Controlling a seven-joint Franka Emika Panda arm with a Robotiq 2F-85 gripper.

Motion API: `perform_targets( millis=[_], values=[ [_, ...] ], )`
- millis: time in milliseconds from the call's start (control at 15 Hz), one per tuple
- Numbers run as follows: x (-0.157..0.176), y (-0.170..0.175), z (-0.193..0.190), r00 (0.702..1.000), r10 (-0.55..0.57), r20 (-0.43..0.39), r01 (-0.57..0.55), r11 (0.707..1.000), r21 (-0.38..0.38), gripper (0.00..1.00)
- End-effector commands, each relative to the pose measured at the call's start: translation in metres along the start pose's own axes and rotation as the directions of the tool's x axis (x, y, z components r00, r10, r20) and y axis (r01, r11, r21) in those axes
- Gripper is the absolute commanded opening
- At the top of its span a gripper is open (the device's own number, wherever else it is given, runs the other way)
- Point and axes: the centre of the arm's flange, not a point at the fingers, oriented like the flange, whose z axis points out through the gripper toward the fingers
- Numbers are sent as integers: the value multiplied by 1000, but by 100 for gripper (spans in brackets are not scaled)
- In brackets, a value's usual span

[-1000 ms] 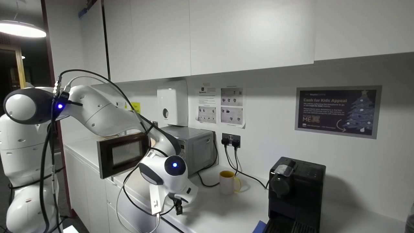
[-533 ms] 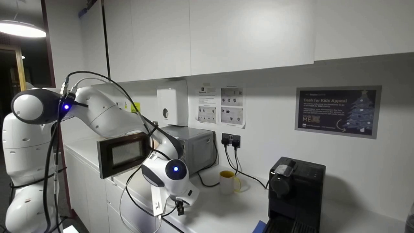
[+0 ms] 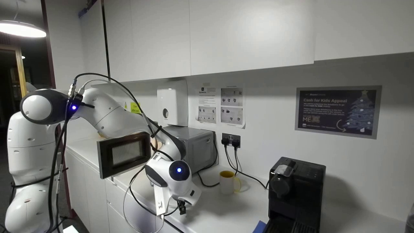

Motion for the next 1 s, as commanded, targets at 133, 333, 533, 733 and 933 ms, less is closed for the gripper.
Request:
perform_targets(
  millis=[133, 333, 533, 733, 933],
  values=[
    [14, 1, 6, 1000, -25, 13, 24, 998, 55, 100],
    [15, 0, 9, 999, -28, 22, 26, 998, 58, 89],
    [17, 0, 10, 999, -29, 29, 27, 998, 62, 61],
    [17, 2, 12, 999, -30, 33, 28, 998, 60, 38],
    [16, 3, 13, 999, -33, 38, 30, 998, 59, 16]
  ],
)
